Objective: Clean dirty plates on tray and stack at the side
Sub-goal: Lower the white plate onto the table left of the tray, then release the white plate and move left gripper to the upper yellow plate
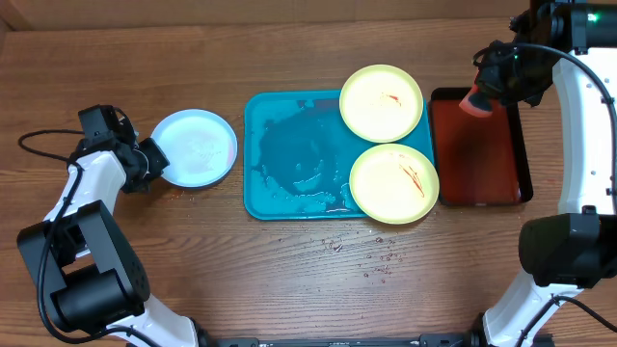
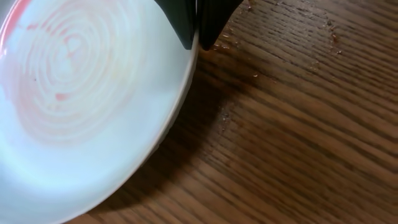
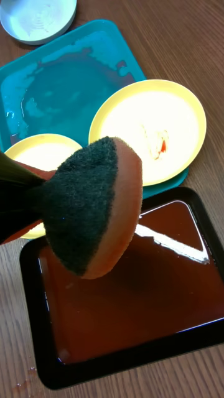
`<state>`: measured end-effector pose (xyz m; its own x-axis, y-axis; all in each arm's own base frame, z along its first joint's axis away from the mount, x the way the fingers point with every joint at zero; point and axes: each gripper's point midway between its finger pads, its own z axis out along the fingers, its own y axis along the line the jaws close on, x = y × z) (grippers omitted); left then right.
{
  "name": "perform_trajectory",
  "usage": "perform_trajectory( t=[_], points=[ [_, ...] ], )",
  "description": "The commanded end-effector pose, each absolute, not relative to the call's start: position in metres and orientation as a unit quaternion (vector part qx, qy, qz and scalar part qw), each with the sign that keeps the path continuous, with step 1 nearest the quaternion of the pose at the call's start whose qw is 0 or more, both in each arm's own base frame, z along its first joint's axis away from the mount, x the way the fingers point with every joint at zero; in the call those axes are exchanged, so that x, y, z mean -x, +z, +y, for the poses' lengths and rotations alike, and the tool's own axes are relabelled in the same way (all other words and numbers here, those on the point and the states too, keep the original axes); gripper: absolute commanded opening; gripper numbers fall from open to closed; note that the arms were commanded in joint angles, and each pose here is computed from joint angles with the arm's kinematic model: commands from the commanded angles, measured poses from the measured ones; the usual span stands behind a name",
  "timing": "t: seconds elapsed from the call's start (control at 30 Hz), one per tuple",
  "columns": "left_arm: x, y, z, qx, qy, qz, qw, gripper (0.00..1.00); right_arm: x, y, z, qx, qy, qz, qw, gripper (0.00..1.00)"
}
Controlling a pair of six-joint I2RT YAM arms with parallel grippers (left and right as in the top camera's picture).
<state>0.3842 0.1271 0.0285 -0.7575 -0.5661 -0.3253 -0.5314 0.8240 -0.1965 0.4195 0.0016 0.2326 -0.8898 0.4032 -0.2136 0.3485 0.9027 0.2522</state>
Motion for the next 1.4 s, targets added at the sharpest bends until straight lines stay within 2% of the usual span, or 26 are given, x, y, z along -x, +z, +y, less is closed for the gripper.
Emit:
perform_trajectory(
  t=[0.0, 0.07, 0.1, 0.3, 0.53, 0.8, 1.0, 1.07, 1.37],
  points=[
    [-0.383, 0.032, 0.132, 0.309, -0.031, 0.930, 0.196, 0.05, -0.419, 0.241, 0.000, -0.191, 0.103, 0.965, 0.146, 0.04],
    [-0.381, 0.031, 0.128, 0.304, -0.034, 0.933, 0.190, 0.30, -0.419, 0.241, 0.000, -0.191, 0.103, 0.965, 0.146, 0.04],
    [-0.381, 0.031, 0.126, 0.297, -0.036, 0.936, 0.188, 0.36, -0.419, 0.241, 0.000, -0.191, 0.103, 0.965, 0.146, 0.04],
    [-0.393, 0.046, 0.099, 0.233, -0.055, 0.954, 0.182, 0.50, -0.421, 0.242, 0.000, -0.191, 0.104, 0.965, 0.149, 0.04],
    [-0.420, 0.108, 0.050, 0.161, -0.051, 0.969, 0.181, 0.56, -0.421, 0.242, 0.000, -0.191, 0.104, 0.965, 0.149, 0.04],
    [-0.445, 0.153, -0.101, 0.031, -0.110, 0.969, 0.217, 0.63, -0.424, 0.243, 0.000, -0.192, 0.107, 0.963, 0.155, 0.04],
    [-0.460, 0.127, -0.193, -0.003, -0.140, 0.972, 0.186, 0.73, -0.425, 0.244, 0.002, -0.190, 0.111, 0.963, 0.156, 0.04],
    [-0.468, 0.112, -0.216, 0.002, -0.145, 0.974, 0.174, 0.73, -0.424, 0.243, 0.002, -0.191, 0.111, 0.963, 0.154, 0.04],
    [-0.478, 0.057, -0.266, 0.049, -0.156, 0.977, 0.139, 0.58, -0.424, 0.243, 0.002, -0.191, 0.111, 0.963, 0.154, 0.04]
  ],
)
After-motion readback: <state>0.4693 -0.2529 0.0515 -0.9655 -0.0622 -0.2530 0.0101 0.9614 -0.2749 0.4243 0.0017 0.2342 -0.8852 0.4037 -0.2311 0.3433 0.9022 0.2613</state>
